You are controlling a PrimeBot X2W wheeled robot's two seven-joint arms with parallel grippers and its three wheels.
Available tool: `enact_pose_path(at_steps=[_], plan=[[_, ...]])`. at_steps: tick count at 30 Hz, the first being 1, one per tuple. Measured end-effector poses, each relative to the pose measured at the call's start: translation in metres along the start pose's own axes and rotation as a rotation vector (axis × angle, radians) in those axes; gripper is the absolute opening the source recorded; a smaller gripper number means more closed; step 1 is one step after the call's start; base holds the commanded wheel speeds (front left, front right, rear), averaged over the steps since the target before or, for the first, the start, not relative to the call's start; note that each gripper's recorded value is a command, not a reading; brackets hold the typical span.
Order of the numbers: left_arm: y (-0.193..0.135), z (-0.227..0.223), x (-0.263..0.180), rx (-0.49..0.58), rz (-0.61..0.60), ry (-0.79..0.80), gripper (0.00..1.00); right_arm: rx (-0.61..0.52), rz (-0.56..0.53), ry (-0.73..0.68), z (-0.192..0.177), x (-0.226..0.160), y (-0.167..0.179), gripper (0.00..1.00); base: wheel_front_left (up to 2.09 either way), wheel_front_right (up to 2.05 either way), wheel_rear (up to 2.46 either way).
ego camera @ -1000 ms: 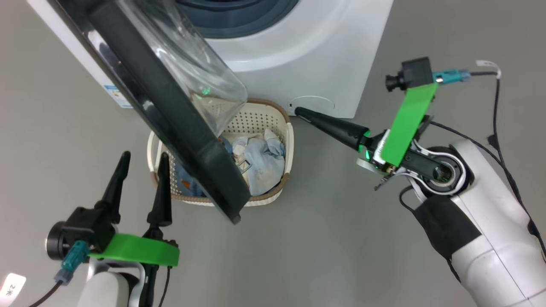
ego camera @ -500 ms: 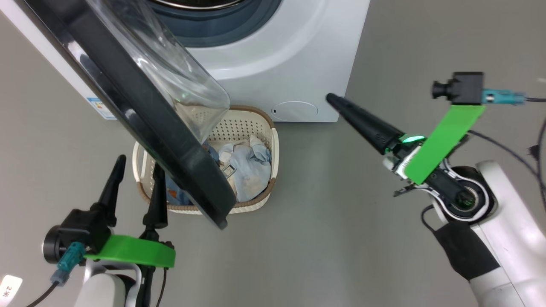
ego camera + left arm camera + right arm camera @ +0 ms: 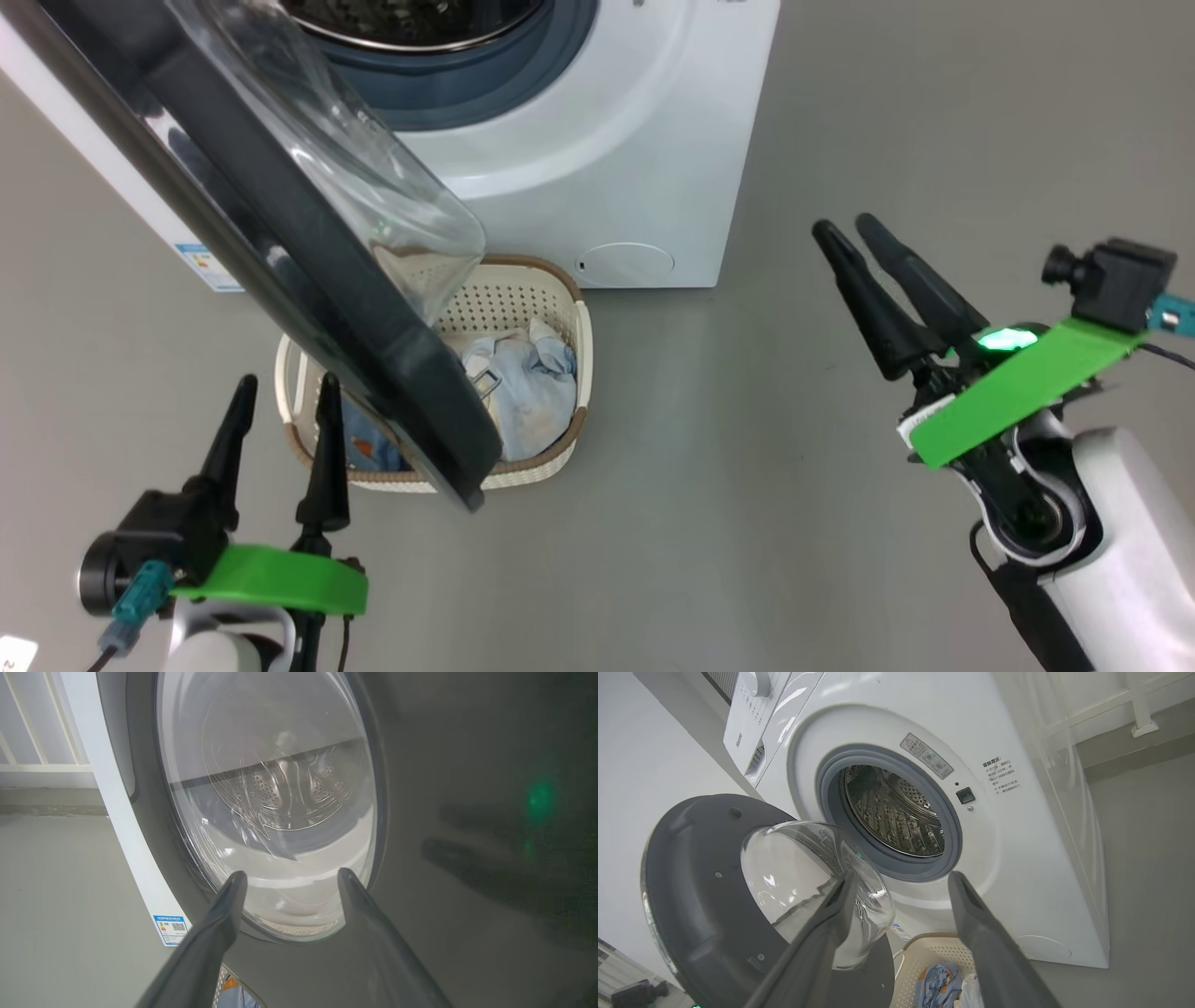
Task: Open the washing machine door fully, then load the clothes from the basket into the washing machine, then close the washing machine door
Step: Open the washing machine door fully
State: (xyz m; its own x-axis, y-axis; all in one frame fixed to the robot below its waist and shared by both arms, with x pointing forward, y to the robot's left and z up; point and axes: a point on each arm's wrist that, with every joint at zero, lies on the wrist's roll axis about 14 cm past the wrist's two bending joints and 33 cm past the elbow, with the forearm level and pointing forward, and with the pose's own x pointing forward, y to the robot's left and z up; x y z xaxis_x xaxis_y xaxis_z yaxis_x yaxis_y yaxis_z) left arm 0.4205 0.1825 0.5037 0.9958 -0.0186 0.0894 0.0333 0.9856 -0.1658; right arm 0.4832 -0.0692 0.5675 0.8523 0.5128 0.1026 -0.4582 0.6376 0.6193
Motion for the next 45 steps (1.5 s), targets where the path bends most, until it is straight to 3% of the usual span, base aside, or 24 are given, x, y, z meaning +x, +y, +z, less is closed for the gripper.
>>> enact_pose_path(at_steps=[9,17,22,27,45], plan=[[-0.001,-0.002,-0.011,-0.005,0.001,0.011,1.00,-0.288,-0.104,-0.116,0.013,-0.035,-0.024,1.00,0.00,0.00,0.00],[-0.003,-0.001,-0.020,-0.007,0.003,0.009,1.00,-0.444,-0.244,-0.188,0.020,-0.084,-0.056,1.00,0.00,0.00,0.00],[-0.002,0.002,-0.029,-0.006,0.009,0.004,1.00,-0.502,-0.341,-0.170,0.014,-0.120,-0.073,1.00,0.00,0.00,0.00],[-0.003,0.004,-0.039,-0.001,0.018,0.000,1.00,-0.535,-0.370,-0.164,0.009,-0.136,-0.073,1.00,0.00,0.00,0.00],[0.001,0.016,-0.060,0.009,0.054,-0.026,1.00,-0.609,-0.389,-0.190,0.013,-0.149,-0.060,1.00,0.00,0.00,0.00]])
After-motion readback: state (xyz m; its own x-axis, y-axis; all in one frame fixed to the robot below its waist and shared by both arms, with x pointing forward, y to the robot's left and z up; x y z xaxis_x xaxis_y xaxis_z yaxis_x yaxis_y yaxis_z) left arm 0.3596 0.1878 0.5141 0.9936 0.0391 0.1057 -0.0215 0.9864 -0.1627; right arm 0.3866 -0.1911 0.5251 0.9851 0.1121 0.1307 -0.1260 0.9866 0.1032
